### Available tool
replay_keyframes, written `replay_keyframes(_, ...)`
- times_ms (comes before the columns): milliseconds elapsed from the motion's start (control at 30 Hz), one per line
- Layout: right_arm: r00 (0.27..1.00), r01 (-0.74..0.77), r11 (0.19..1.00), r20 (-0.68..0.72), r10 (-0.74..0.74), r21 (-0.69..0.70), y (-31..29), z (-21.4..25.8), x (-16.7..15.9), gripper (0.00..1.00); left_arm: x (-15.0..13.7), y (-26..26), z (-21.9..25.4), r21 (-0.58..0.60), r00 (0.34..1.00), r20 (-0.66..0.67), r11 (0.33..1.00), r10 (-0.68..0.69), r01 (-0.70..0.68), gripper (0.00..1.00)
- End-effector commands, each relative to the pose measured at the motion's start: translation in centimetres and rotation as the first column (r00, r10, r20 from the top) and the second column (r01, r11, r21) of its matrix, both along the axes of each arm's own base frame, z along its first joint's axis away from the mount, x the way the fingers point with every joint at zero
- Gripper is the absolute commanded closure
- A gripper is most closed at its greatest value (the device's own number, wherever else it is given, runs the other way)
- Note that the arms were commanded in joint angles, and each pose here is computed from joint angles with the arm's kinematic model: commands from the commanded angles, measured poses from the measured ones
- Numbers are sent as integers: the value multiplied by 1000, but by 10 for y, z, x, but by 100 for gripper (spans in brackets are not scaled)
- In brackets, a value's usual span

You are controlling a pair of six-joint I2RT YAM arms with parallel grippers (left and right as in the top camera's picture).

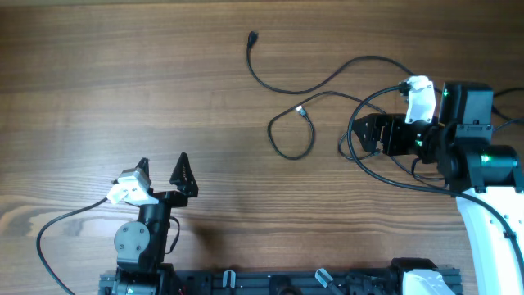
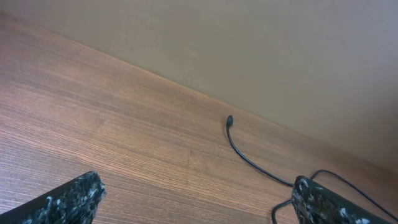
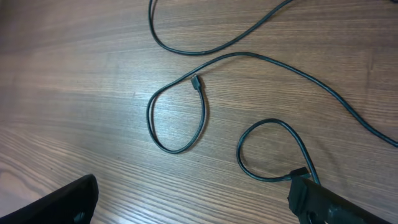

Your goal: Untangle cables

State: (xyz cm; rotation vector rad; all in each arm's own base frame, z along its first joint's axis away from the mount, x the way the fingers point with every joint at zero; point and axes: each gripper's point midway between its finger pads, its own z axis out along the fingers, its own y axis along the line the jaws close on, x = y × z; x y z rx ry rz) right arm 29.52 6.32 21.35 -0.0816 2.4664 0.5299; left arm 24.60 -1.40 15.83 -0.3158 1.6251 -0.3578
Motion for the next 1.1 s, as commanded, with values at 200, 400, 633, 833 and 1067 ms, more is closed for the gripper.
replay_keyframes(200, 976, 67, 996, 211, -51, -65, -14, 35, 0, 0, 0, 0, 0, -7, 1000, 3, 1000, -1, 1, 0)
replay_keyframes(400, 865, 72, 997, 499, -50, -25, -11, 51, 6, 0, 0, 0, 0, -7, 1000, 3, 1000, -1, 1, 0)
replay_keyframes(633, 661, 57, 998, 749, -43, 8, -7, 46, -3, 0, 0, 0, 0, -7, 1000, 3, 1000, 0, 0, 0)
replay_keyframes(833, 545, 63, 998, 837, -44, 11, -8, 29, -18, 0, 0, 0, 0, -7, 1000, 3, 1000, -1, 1, 0)
replay_keyframes(1067, 524, 81, 997, 850, -55, 14, -11, -6, -36, 0, 0, 0, 0, -7, 1000, 3, 1000, 0, 0, 0)
